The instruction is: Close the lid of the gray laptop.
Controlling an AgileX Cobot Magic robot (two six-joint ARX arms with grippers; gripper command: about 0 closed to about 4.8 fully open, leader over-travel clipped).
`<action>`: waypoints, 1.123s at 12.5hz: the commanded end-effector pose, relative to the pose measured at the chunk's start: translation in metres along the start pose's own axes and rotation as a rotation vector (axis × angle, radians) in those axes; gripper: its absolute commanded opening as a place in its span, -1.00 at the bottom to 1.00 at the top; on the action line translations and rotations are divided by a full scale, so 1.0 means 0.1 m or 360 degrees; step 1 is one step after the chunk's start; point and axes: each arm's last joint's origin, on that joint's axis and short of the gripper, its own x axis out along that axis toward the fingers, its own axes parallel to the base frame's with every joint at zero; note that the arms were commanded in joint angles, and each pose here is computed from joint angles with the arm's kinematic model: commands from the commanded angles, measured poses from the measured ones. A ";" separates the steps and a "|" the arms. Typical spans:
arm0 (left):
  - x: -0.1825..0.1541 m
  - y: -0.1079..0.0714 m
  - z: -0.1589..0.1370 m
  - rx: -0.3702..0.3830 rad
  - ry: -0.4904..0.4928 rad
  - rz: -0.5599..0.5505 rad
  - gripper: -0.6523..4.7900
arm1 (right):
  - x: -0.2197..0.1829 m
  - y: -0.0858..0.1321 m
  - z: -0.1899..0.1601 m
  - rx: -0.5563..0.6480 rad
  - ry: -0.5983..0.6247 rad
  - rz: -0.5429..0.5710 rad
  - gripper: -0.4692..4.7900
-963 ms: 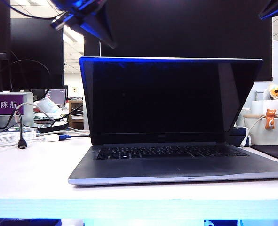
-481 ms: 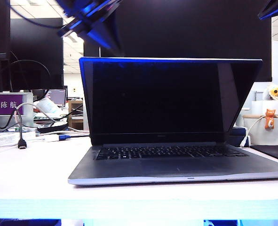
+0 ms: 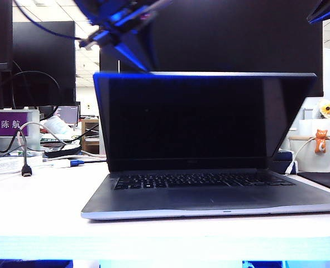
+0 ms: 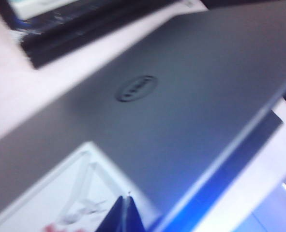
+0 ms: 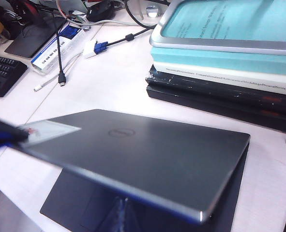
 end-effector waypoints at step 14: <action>0.43 -0.11 -0.62 -0.0032 0.0155 -0.0053 -0.78 | 0.02 -0.02 -0.07 0.0023 0.0041 0.0021 -0.84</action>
